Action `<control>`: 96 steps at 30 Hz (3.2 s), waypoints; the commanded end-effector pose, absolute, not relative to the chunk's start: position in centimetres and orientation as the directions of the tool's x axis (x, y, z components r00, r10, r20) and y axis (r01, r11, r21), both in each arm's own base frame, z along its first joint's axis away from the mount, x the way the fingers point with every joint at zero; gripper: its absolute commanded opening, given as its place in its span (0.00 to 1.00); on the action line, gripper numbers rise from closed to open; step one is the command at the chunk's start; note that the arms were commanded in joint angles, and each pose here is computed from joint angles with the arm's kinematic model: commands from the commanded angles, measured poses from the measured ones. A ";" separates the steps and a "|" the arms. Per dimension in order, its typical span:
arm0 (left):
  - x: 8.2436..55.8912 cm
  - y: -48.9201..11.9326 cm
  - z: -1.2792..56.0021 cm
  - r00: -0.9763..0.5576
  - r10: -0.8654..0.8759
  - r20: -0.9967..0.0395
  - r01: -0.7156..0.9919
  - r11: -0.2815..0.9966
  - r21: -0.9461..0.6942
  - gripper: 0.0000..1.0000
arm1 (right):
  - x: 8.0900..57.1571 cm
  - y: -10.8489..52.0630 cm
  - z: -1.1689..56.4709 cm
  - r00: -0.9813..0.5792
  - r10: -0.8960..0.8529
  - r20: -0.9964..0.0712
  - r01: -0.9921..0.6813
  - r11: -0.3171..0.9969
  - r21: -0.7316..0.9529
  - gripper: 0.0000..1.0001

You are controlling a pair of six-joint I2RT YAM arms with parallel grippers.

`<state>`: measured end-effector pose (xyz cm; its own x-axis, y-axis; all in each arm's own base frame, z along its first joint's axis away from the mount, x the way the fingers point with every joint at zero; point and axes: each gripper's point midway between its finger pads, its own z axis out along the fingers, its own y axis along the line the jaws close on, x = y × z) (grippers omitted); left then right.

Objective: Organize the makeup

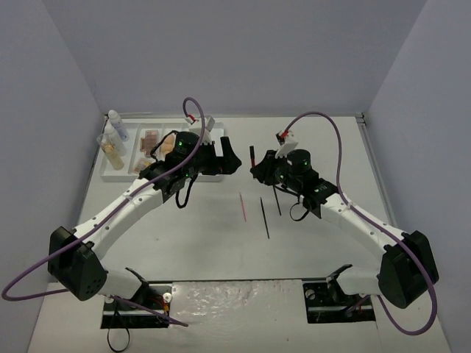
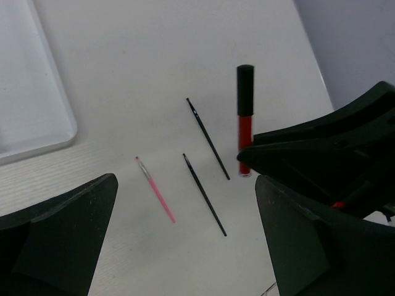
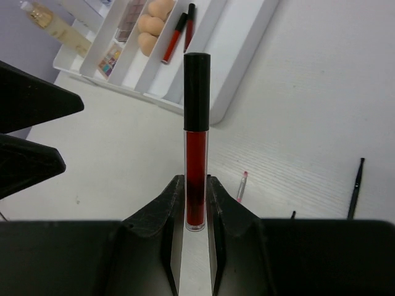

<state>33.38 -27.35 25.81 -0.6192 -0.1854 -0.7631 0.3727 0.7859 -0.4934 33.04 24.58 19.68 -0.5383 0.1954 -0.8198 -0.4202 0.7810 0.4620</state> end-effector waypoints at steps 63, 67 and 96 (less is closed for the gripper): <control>55.6 -13.1 15.5 -0.677 -0.204 -0.707 -0.030 0.968 -0.250 0.02 | 32.3 17.2 17.5 -0.513 0.075 -0.855 -0.233 0.947 0.222 0.99; 56.6 -12.8 13.6 -0.707 -0.203 -0.677 -0.065 0.972 -0.224 0.14 | 32.3 16.6 17.6 -0.511 0.073 -0.857 -0.223 0.951 0.214 1.00; 36.4 -28.6 15.1 -0.794 -0.101 -0.599 0.083 0.959 -0.271 0.82 | 32.5 13.2 20.1 -0.459 0.097 -0.883 -0.173 0.965 0.196 1.00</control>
